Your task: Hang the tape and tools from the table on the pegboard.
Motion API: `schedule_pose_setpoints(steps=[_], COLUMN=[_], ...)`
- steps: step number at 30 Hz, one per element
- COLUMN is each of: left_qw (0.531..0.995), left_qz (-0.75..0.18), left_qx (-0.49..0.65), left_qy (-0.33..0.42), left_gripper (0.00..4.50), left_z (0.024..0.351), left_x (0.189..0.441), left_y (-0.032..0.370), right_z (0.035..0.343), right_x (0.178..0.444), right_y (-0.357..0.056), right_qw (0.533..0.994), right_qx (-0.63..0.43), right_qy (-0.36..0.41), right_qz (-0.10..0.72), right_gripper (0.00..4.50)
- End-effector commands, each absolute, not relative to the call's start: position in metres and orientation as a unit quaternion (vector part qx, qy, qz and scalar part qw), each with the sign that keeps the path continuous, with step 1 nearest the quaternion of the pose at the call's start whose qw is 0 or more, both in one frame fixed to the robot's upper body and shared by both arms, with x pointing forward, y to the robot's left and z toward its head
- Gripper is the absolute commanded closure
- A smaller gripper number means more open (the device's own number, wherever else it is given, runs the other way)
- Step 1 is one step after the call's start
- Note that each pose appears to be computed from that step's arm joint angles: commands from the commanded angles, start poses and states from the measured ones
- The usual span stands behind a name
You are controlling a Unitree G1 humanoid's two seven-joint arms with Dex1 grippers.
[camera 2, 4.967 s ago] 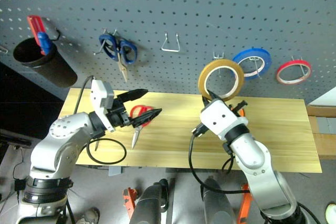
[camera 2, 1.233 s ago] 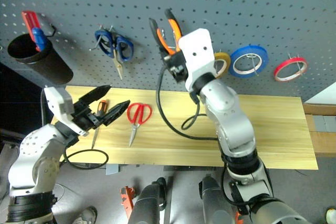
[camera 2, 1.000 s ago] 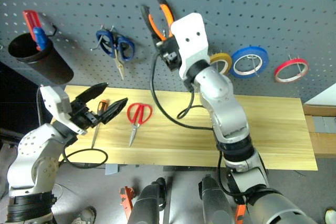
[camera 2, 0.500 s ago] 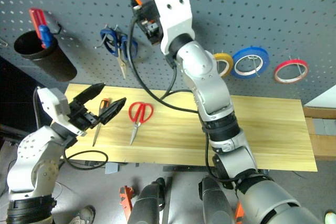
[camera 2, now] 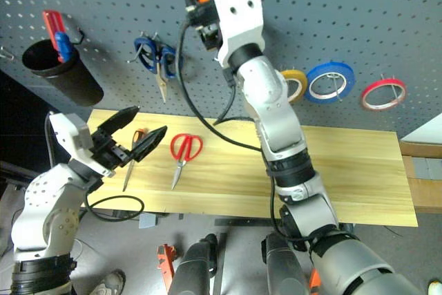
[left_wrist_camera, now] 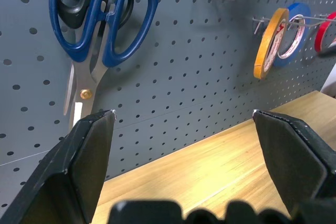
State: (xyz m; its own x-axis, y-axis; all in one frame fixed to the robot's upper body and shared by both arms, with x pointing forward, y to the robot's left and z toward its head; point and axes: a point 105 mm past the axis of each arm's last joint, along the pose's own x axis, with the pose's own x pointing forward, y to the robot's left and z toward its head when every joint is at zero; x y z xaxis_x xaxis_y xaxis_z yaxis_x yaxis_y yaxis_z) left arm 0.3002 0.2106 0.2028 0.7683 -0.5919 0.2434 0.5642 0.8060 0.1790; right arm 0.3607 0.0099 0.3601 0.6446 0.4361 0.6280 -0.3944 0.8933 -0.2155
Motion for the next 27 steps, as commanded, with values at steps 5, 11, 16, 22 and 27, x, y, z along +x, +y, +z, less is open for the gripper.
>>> schedule_pose_setpoints(steps=[5,11,16,22,27], left_qw=[0.932,0.929,0.928,0.929,0.93], left_qz=[-0.316,-0.323,-0.324,-0.323,-0.32], left_qx=[0.058,0.056,0.056,0.057,0.059], left_qy=[-0.168,-0.171,-0.173,-0.173,-0.172], left_gripper=[0.0,0.0,0.0,0.0,0.0], left_z=[0.211,0.212,0.213,0.212,0.211], left_x=[0.299,0.303,0.305,0.305,0.304], left_y=[0.205,0.199,0.198,0.197,0.198], right_z=[0.354,0.354,0.343,0.33,0.325], right_x=[0.352,0.358,0.367,0.372,0.372], right_y=[0.016,0.011,0.009,0.011,0.013], right_qw=[0.895,0.896,0.907,0.917,0.92], right_qx=[-0.022,-0.023,-0.036,-0.041,-0.043], right_qy=[-0.388,-0.398,-0.386,-0.365,-0.354], right_qz=[0.22,0.193,0.165,0.156,0.16], right_gripper=[1.93,1.93,1.93,1.93,1.93])
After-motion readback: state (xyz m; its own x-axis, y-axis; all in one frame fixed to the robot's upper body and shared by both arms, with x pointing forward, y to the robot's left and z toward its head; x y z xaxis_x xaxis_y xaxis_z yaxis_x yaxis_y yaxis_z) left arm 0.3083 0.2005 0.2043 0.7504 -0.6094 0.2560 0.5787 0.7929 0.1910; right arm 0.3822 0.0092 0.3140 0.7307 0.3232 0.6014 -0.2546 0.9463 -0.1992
